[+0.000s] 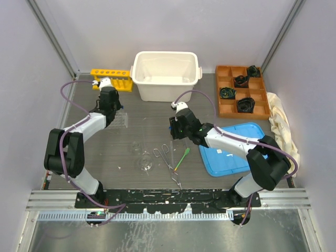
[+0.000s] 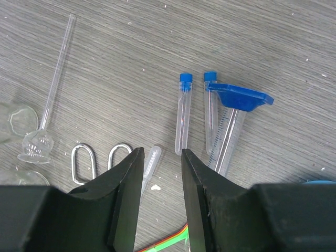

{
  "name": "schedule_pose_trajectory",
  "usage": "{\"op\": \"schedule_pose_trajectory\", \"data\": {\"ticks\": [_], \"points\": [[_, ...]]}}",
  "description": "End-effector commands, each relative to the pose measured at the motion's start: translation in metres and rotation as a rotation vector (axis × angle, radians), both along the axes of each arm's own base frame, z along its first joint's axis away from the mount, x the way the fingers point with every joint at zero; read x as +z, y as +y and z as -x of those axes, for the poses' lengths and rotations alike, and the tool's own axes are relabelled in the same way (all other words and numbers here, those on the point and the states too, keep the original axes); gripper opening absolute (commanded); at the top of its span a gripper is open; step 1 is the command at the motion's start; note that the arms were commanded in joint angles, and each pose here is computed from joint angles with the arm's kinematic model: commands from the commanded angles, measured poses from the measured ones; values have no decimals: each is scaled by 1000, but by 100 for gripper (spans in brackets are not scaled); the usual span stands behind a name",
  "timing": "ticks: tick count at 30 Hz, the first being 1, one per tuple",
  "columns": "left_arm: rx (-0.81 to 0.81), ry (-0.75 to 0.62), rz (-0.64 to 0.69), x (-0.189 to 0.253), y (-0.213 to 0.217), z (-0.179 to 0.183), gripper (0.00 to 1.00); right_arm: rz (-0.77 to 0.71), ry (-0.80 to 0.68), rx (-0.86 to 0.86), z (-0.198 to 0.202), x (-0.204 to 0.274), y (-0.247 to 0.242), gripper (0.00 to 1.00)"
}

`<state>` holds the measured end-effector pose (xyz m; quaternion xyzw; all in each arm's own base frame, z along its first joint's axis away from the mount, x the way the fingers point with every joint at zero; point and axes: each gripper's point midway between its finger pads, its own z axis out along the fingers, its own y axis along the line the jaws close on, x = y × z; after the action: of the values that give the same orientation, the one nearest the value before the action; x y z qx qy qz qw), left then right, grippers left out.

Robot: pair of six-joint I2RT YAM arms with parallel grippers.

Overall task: Organize the chemistry lab equipment
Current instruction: Insert the test tube into the slot of the test tube rack.

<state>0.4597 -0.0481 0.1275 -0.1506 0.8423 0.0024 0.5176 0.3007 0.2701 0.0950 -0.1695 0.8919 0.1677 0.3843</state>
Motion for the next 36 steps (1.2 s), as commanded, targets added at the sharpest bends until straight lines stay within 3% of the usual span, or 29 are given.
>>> {"op": "schedule_pose_trajectory", "data": {"ticks": [1, 36], "points": [[-3, -85, -4, 25, -3, -16, 0, -61, -71, 2, -16, 26, 12, 40], [5, -20, -27, 4, 2, -6, 0, -63, -54, 3, -15, 19, 12, 40]]}}
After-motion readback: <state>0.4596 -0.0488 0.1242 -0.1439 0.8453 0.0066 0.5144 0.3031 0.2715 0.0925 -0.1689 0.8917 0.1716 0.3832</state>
